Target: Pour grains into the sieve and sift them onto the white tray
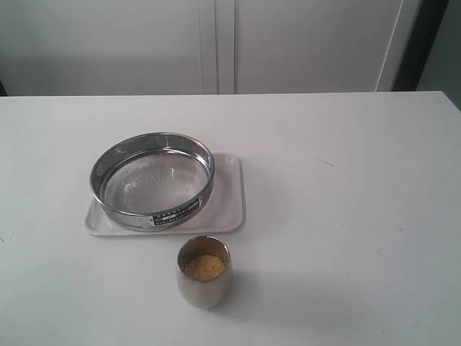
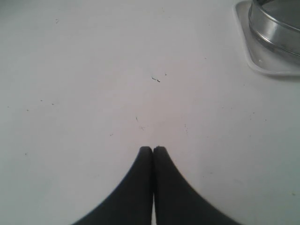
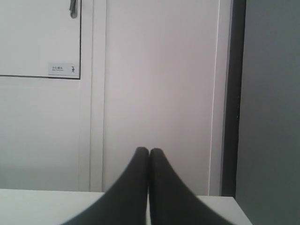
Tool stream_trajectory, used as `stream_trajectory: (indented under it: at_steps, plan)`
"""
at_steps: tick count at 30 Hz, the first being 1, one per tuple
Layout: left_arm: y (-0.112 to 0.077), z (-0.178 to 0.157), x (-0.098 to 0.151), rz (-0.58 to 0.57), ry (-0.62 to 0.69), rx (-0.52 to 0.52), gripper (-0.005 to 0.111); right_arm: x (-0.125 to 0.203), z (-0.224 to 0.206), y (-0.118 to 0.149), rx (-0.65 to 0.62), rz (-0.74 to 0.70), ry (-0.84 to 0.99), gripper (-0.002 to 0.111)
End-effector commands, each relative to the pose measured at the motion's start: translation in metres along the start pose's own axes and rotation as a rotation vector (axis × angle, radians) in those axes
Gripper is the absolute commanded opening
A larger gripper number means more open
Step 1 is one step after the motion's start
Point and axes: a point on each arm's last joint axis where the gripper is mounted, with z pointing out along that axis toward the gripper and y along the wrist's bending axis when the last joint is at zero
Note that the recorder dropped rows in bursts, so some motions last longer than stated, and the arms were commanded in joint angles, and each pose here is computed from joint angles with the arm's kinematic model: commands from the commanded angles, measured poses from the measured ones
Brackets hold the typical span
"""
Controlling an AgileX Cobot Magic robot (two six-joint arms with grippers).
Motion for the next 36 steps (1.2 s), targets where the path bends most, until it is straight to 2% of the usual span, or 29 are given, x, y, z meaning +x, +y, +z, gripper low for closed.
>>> stream_trajectory:
  at_steps: [1, 13, 36]
  plan:
    - [0.000, 0.001, 0.004, -0.013, 0.016, 0.004, 0.000, -0.010, 0.011, 0.000, 0.004, 0.027, 0.048, 0.000]
    - [0.000, 0.001, 0.004, -0.013, 0.016, 0.004, 0.000, -0.027, 0.063, 0.001, 0.005, 0.032, 0.156, 0.000]
    - [0.000, 0.001, 0.004, -0.013, 0.016, 0.004, 0.000, -0.026, 0.065, 0.001, 0.006, 0.043, 0.158, 0.000]
